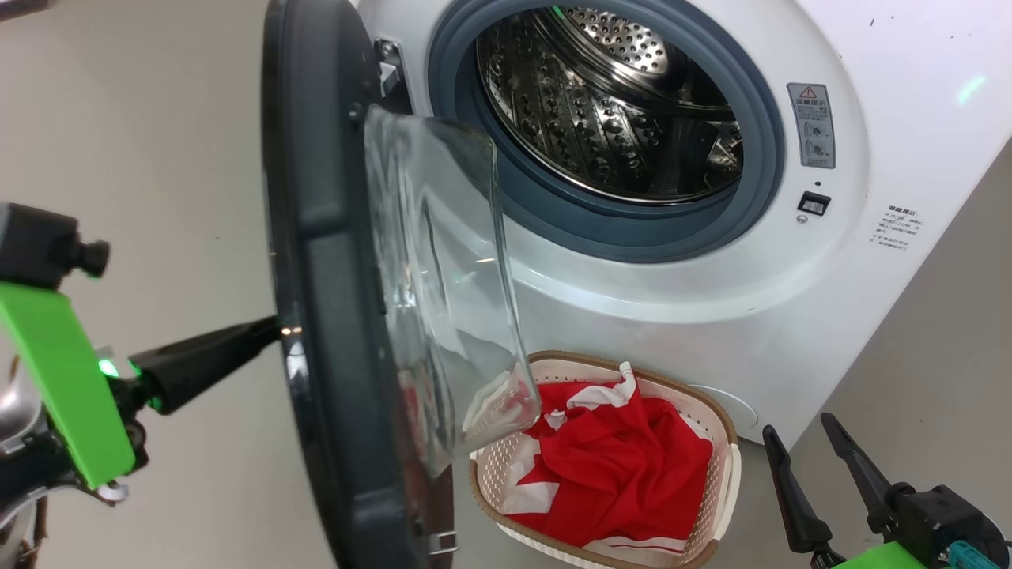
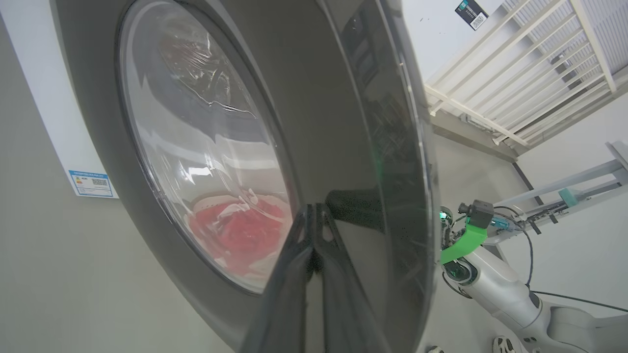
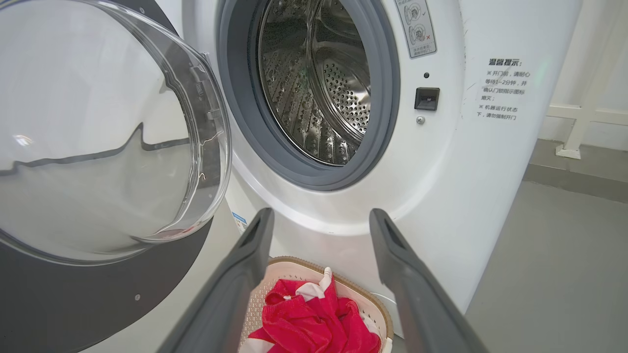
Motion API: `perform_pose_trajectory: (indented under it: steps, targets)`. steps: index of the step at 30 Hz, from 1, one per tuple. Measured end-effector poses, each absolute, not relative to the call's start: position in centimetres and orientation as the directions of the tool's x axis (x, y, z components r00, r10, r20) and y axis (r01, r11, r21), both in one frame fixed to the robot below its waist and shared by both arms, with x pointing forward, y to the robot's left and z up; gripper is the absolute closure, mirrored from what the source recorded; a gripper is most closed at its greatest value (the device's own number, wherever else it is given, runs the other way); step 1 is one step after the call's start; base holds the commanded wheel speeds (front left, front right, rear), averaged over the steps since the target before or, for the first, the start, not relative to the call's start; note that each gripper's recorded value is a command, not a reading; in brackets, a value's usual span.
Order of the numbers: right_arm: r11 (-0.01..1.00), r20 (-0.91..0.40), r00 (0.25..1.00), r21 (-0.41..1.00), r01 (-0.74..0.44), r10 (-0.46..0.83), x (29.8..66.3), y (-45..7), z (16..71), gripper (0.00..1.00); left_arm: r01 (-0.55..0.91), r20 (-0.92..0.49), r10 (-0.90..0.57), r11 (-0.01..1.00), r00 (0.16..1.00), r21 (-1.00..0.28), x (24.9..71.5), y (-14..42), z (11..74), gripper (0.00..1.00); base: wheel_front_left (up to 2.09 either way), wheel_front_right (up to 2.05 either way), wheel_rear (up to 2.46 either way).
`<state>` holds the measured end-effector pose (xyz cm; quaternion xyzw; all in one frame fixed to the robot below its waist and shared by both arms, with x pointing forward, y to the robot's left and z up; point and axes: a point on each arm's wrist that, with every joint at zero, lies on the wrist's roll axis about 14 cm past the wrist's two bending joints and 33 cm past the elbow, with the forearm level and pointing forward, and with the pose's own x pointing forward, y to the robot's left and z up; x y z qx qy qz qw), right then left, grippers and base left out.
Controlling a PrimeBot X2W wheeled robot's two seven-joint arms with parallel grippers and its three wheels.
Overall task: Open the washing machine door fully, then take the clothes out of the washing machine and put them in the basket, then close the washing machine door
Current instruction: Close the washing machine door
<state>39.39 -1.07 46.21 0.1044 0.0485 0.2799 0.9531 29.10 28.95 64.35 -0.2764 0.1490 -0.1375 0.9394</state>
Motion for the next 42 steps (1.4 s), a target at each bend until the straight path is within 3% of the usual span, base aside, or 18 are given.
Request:
perform_pose_trajectory:
  steps: [5, 6, 7, 14, 19, 21, 22, 24, 25, 26, 42]
  targets:
    - [0.824, -0.031, 0.842, 0.227, -0.519, 0.539, 39.4, -1.2, 46.3, 0.00, 0.120, -0.189, -0.265, 0.823, 0.946, -0.555, 29.3, 30.7, 64.0, 1.00, 0.00, 0.00, 0.00]
    - [0.824, -0.030, 0.842, 0.227, -0.519, 0.539, 39.4, -1.1, 46.4, 0.00, 0.109, -0.181, -0.249, 0.823, 0.951, -0.557, 29.3, 31.1, 64.0, 0.96, 0.00, 0.00, 0.00]
    - [0.823, -0.029, 0.841, 0.226, -0.521, 0.541, 39.4, -1.1, 46.4, 0.00, 0.099, -0.171, -0.232, 0.821, 0.958, -0.562, 29.3, 31.5, 64.0, 0.86, 0.00, 0.00, 0.00]
    - [0.810, -0.023, 0.827, 0.221, -0.544, 0.562, 38.7, -0.4, 46.8, 0.00, -0.003, -0.172, -0.130, 0.791, 0.976, -0.611, 27.6, 33.1, 60.5, 0.71, 0.00, 0.00, 0.00]
    - [0.800, -0.022, 0.816, 0.212, -0.561, 0.578, 38.2, 0.0, 47.0, 0.00, -0.059, -0.170, -0.069, 0.759, 0.983, -0.649, 26.4, 33.6, 58.2, 0.52, 0.00, 0.00, 0.00]
    - [0.798, -0.021, 0.813, 0.209, -0.565, 0.582, 38.0, 0.1, 47.0, 0.00, -0.083, -0.171, -0.043, 0.740, 0.984, -0.667, 25.8, 33.8, 57.3, 0.36, 0.00, 0.00, 0.00]
    - [0.798, -0.021, 0.813, 0.209, -0.565, 0.582, 38.0, 0.1, 47.0, 0.00, -0.083, -0.171, -0.043, 0.740, 0.984, -0.667, 25.8, 33.8, 57.3, 0.36, 0.00, 0.00, 0.00]
    - [0.798, -0.022, 0.813, 0.205, -0.566, 0.582, 38.0, 0.1, 47.0, 0.00, -0.107, -0.171, -0.016, 0.726, 0.985, -0.679, 25.3, 34.0, 56.4, 0.20, 0.00, 0.00, 0.00]
    - [0.799, -0.023, 0.813, 0.203, -0.567, 0.582, 38.0, 0.0, 47.0, 0.00, -0.120, -0.175, -0.003, 0.719, 0.985, -0.684, 25.0, 34.1, 55.9, 0.03, 0.00, 0.00, 0.00]
    - [0.799, -0.024, 0.812, 0.201, -0.567, 0.583, 38.0, 0.0, 47.0, 0.00, -0.132, -0.178, 0.010, 0.713, 0.984, -0.689, 24.7, 34.2, 55.4, 0.00, 0.00, 0.00, 0.00]
    - [0.792, -0.031, 0.803, 0.195, -0.579, 0.595, 37.6, 0.2, 46.8, 0.00, -0.309, -0.174, 0.286, 0.541, 0.942, -0.782, 21.6, 36.1, 49.2, 0.00, 0.00, 0.00, 0.00]
